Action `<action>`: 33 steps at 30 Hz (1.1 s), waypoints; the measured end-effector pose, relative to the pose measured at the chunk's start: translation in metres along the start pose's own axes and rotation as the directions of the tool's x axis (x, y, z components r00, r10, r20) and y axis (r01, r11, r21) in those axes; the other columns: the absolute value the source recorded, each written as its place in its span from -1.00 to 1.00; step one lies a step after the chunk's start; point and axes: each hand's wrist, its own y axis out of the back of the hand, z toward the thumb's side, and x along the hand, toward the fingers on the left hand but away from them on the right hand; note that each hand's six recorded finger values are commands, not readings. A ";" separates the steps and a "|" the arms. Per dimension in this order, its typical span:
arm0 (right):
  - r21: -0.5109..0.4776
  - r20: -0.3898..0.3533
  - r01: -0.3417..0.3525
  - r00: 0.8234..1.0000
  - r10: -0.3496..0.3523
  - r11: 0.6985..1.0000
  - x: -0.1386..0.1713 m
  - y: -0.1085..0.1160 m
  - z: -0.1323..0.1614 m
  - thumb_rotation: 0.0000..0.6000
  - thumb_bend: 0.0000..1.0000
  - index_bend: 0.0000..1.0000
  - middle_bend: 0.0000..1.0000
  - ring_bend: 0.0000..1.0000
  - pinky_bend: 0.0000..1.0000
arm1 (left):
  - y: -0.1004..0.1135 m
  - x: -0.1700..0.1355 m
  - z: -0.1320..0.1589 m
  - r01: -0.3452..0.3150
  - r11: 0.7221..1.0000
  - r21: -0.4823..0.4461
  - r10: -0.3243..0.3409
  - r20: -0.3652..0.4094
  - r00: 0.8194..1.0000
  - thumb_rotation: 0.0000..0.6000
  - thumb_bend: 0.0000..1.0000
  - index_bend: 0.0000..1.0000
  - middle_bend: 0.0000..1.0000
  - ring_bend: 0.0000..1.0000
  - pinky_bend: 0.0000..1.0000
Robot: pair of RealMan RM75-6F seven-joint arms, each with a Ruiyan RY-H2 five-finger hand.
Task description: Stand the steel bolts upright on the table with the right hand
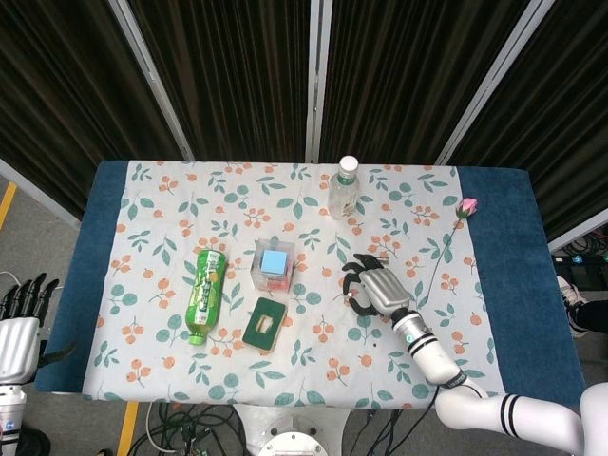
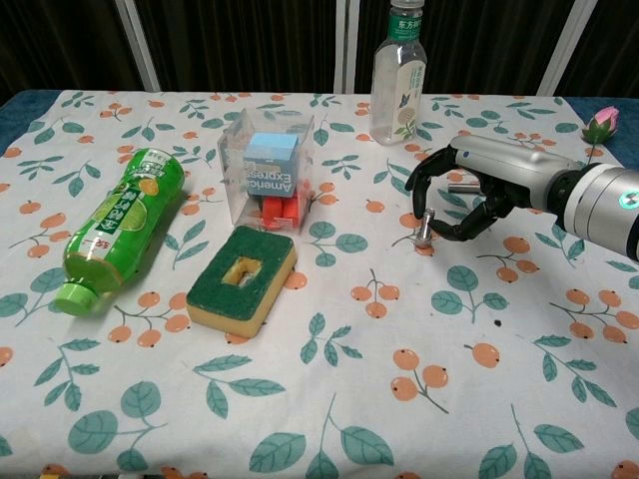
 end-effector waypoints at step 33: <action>0.046 -0.074 0.068 0.995 -0.065 0.997 0.010 0.025 0.009 1.00 -0.50 -0.69 -0.62 -1.00 -1.00 | 0.001 0.000 0.000 -0.003 1.000 0.004 0.003 -0.002 1.000 1.00 -0.88 -0.81 -1.00 -1.00 -1.00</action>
